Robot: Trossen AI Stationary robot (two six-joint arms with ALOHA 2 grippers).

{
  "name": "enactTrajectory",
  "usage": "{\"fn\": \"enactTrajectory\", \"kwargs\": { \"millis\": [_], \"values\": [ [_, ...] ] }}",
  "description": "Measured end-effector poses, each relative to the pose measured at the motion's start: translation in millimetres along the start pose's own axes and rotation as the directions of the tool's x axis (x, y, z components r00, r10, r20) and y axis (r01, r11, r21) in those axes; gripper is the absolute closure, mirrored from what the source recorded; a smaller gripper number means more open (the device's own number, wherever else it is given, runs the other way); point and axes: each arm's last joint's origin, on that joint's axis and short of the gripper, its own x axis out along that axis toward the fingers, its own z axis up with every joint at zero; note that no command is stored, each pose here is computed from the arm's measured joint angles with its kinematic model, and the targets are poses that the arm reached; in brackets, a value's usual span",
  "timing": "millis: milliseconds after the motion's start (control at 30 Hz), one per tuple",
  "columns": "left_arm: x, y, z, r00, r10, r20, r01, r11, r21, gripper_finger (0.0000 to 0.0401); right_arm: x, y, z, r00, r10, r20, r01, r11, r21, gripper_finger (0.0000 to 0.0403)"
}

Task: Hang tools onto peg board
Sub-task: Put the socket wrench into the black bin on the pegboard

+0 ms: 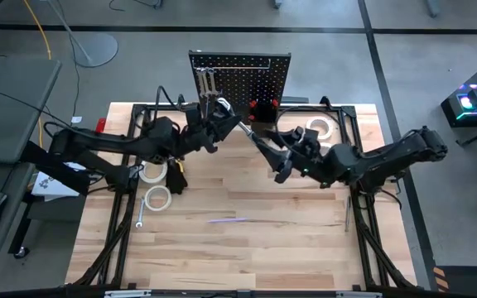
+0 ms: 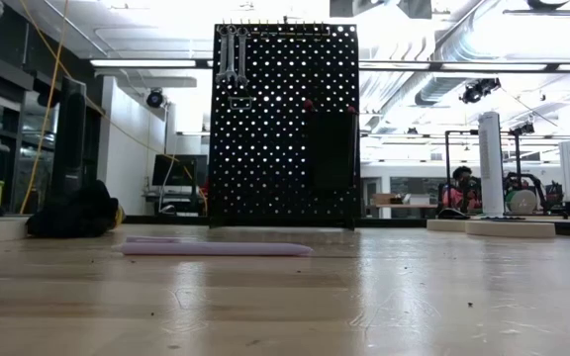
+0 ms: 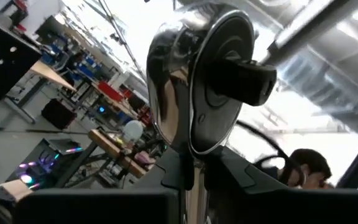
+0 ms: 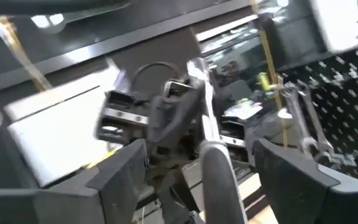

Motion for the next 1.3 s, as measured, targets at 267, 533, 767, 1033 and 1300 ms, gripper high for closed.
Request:
{"fn": "enactTrajectory", "kwargs": {
  "millis": [267,533,767,1033,1300],
  "values": [
    [-4,26,-11,0.907,-0.023,-0.420,0.017,1.000,-0.018,0.0367,-17,-8,-2,0.949,0.132,-0.287,-0.144,0.989,-0.022,0.0114],
    [2,26,-35,0.785,0.027,-0.619,0.019,0.998,0.067,0.0367,-7,-17,-26,0.866,0.199,-0.458,-0.195,0.979,0.056,0.0113],
    [10,18,-28,0.820,0.014,-0.572,0.061,0.992,0.112,0.0367,2,-24,-38,0.859,0.158,-0.486,-0.135,0.987,0.083,0.0112],
    [10,19,-28,0.824,0.032,-0.566,0.056,0.989,0.137,0.0367,7,-29,-36,0.878,0.126,-0.461,-0.091,0.991,0.096,0.0177],
    [12,19,-29,0.835,0.035,-0.550,0.059,0.987,0.152,0.0367,15,-31,-47,0.881,0.109,-0.460,-0.075,0.993,0.091,0.0252]
  ]
}}
